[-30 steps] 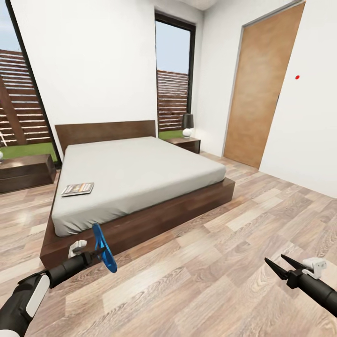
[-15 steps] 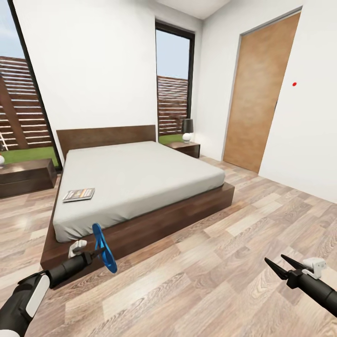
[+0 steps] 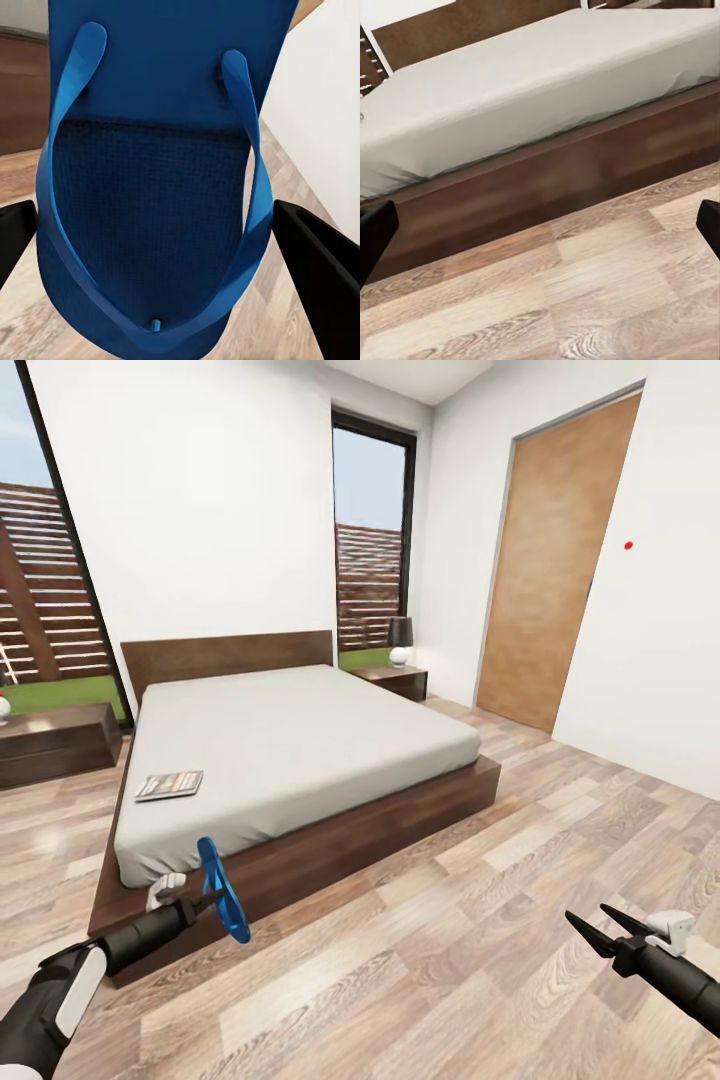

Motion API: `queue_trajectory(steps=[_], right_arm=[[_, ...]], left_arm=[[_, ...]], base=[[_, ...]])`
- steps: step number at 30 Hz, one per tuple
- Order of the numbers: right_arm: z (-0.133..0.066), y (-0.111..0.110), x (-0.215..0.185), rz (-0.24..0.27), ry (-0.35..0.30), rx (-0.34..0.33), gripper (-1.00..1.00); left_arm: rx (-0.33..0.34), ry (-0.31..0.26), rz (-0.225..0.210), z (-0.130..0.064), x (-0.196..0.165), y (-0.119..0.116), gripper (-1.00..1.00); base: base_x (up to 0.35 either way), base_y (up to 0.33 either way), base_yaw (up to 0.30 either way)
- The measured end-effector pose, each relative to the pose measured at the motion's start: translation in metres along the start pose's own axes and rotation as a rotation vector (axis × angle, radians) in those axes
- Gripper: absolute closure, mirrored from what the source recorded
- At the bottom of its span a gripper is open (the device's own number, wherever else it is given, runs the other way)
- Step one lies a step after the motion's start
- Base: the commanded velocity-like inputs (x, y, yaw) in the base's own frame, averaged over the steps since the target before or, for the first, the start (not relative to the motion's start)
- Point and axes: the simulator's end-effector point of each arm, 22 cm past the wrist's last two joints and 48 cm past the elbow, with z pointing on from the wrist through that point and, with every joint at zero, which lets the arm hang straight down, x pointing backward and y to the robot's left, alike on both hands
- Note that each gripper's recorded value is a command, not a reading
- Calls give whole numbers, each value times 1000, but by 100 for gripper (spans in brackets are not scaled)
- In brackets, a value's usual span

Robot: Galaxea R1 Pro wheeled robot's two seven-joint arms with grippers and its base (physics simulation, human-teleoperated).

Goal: In the bedroom, move the book from the bed onto either nightstand, and place the two sandals side by side next to the bed.

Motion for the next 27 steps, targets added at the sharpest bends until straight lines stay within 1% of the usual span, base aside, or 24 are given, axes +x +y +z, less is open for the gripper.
queue_trajectory(steps=[3,4,6,7,8,10,11,13,14,15,18,19,22,24,25,27], right_arm=[[0,-2,0,5,10,11,-100],[0,-5,4,16,19,19,-100],[-5,-17,29,71,64,49,-100],[-8,-23,42,99,86,63,-100],[-12,-29,61,136,115,84,-100],[-26,-42,103,209,169,133,-100],[-35,-48,122,233,188,159,-100],[-49,-53,149,265,210,198,-100],[-54,-55,156,276,218,209,-100],[-58,-55,163,285,225,219,-100],[-60,-54,162,291,231,226,-100],[-61,-53,162,292,233,227,-100],[-61,-52,156,293,234,228,-100],[-61,-51,153,294,235,230,-100],[-61,-51,151,295,235,230,-100],[-61,-50,147,296,235,232,-100]], left_arm=[[-7,7,8,2,-2,-4,100],[-7,8,9,2,-3,-6,100],[-17,20,15,3,-2,-6,100],[-32,40,23,3,3,-2,100],[-64,81,36,3,18,8,100],[-129,169,70,0,56,32,100],[-153,200,96,-2,74,42,100],[-187,226,154,-6,97,56,100],[-205,232,173,-7,104,61,100],[-242,247,184,-9,119,69,100],[-305,259,182,-14,131,80,100],[-332,268,184,-18,141,86,100],[-350,285,172,-25,156,88,100],[-348,330,196,-32,176,88,100],[-346,342,208,-35,182,87,100],[-339,349,228,-38,185,84,100]], base=[[0,0,0],[0,0,0],[0,0,0],[0,0,0],[0,0,0],[0,0,0],[0,0,0],[0,0,0],[0,0,0],[0,0,0],[0,0,0],[0,0,0],[0,0,0],[0,0,0],[0,0,0],[0,0,0]])
